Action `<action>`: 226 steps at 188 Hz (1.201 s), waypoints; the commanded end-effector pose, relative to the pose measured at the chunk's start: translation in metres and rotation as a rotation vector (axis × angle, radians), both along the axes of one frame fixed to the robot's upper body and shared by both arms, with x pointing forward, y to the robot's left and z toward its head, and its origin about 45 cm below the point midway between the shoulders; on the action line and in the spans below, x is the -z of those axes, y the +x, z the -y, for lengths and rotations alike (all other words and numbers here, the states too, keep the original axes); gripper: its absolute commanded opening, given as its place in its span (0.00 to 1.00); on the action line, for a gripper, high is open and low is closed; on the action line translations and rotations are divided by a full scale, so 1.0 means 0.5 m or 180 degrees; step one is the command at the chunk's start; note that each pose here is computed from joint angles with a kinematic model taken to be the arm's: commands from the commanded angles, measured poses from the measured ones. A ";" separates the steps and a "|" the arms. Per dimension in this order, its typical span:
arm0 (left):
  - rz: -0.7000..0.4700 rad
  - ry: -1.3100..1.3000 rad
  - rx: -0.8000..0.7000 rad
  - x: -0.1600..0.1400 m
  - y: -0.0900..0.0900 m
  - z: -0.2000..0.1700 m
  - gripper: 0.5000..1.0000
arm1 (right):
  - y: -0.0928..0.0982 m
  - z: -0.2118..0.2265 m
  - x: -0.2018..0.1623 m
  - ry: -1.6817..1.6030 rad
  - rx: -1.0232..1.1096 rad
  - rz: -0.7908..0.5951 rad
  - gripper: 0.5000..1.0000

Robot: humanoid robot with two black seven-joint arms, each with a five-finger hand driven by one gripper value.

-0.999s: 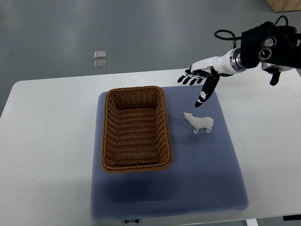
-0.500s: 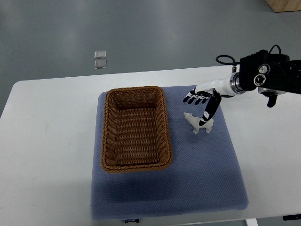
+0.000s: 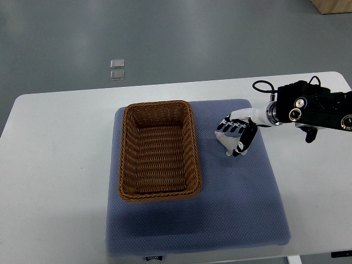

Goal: Place white bear in brown basket with right hand
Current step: 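Lower the right hand and close fingers around the white bear, then lift the white bear up and away from the cushion with the right hand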

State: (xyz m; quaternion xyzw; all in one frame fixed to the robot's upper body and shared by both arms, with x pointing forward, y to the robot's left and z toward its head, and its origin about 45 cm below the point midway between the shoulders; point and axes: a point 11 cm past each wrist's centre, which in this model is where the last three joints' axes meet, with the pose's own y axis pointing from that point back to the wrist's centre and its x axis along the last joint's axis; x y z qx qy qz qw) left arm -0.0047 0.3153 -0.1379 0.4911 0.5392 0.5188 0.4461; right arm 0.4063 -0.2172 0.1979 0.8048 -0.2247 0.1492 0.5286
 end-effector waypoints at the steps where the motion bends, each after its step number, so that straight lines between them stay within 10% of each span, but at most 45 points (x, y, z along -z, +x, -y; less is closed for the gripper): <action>1: 0.0002 0.0001 -0.0001 0.000 0.000 0.000 1.00 | -0.002 0.002 0.006 0.0008 0.0024 -0.0001 0.61; 62: 0.0002 0.0001 -0.0001 0.000 0.000 0.000 1.00 | -0.006 0.005 0.014 -0.0039 -0.0012 0.0007 0.00; 111: 0.0002 0.0001 -0.0006 0.000 0.000 0.000 1.00 | 0.005 0.021 -0.016 -0.0018 0.0029 0.0076 0.00; 189: -0.0002 0.0001 -0.0012 0.000 -0.001 0.000 1.00 | 0.064 0.004 -0.334 0.0055 -0.0257 0.0850 0.00; 226: -0.0002 0.0001 -0.0012 0.000 -0.001 0.000 1.00 | 0.057 -0.020 -0.376 0.0046 -0.0378 0.0887 0.00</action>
